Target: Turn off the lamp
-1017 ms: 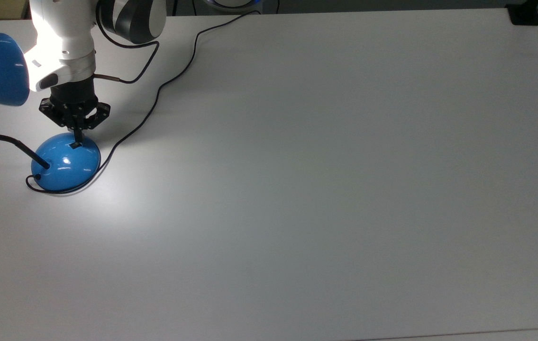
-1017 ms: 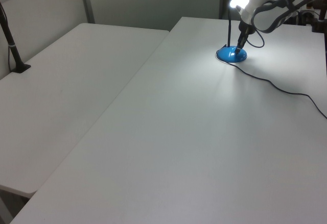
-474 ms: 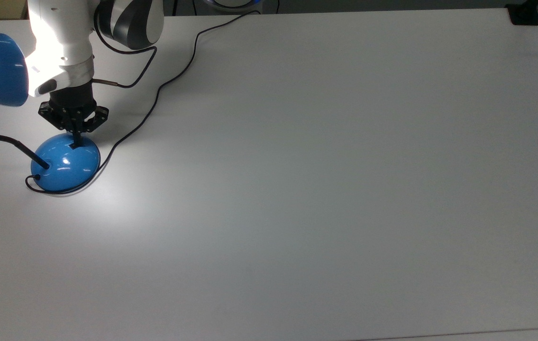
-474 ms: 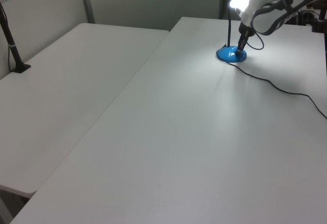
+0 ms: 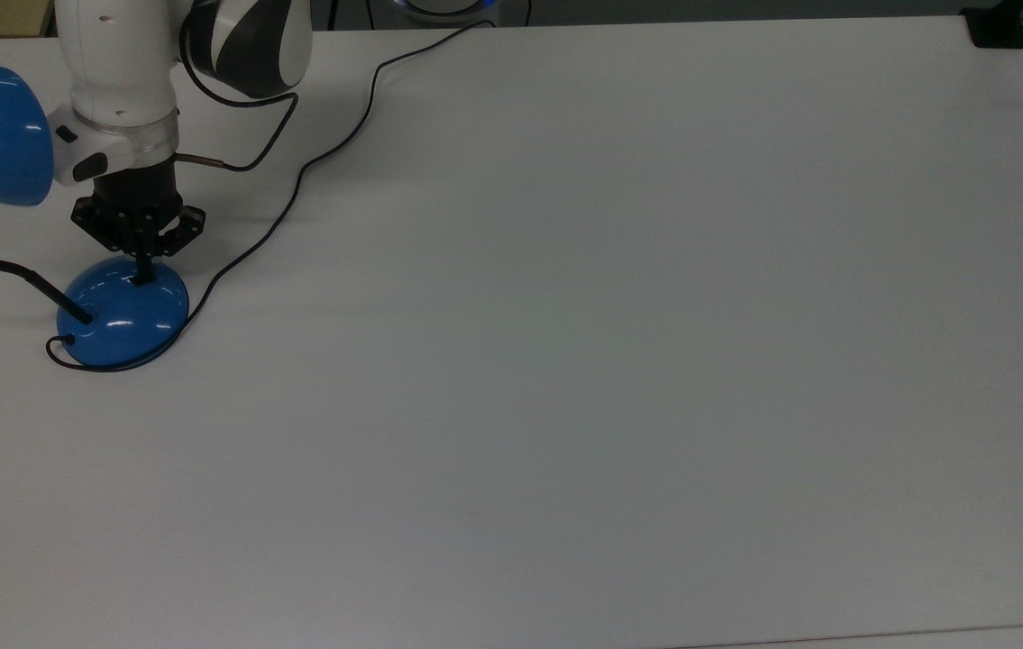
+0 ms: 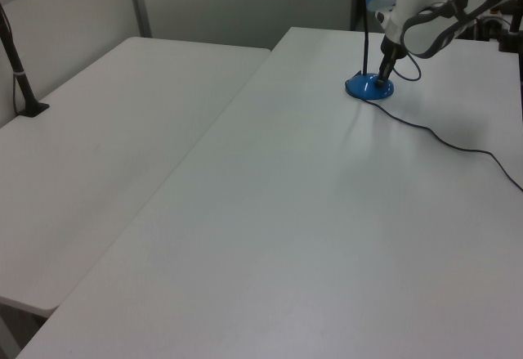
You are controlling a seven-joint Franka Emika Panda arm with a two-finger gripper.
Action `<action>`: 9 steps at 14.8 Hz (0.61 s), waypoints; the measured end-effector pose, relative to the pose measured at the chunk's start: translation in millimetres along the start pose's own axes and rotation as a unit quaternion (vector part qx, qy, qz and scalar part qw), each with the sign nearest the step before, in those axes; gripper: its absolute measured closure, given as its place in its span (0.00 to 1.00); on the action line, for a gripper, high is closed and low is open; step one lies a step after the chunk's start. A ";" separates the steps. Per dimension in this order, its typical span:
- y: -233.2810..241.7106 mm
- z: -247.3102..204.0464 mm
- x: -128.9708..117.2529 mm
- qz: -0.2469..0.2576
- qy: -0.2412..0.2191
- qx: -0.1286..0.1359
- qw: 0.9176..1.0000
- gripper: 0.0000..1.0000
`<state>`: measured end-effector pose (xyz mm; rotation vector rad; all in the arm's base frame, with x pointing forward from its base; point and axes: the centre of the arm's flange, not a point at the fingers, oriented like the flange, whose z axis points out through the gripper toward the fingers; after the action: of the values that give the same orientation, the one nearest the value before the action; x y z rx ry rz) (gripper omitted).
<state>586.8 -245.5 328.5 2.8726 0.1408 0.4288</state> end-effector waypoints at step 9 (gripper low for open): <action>-4.2 -1.1 -4.9 -0.003 -0.048 0.023 0.999 0.99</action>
<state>581.5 -241.9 327.2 2.9303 0.1445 0.2880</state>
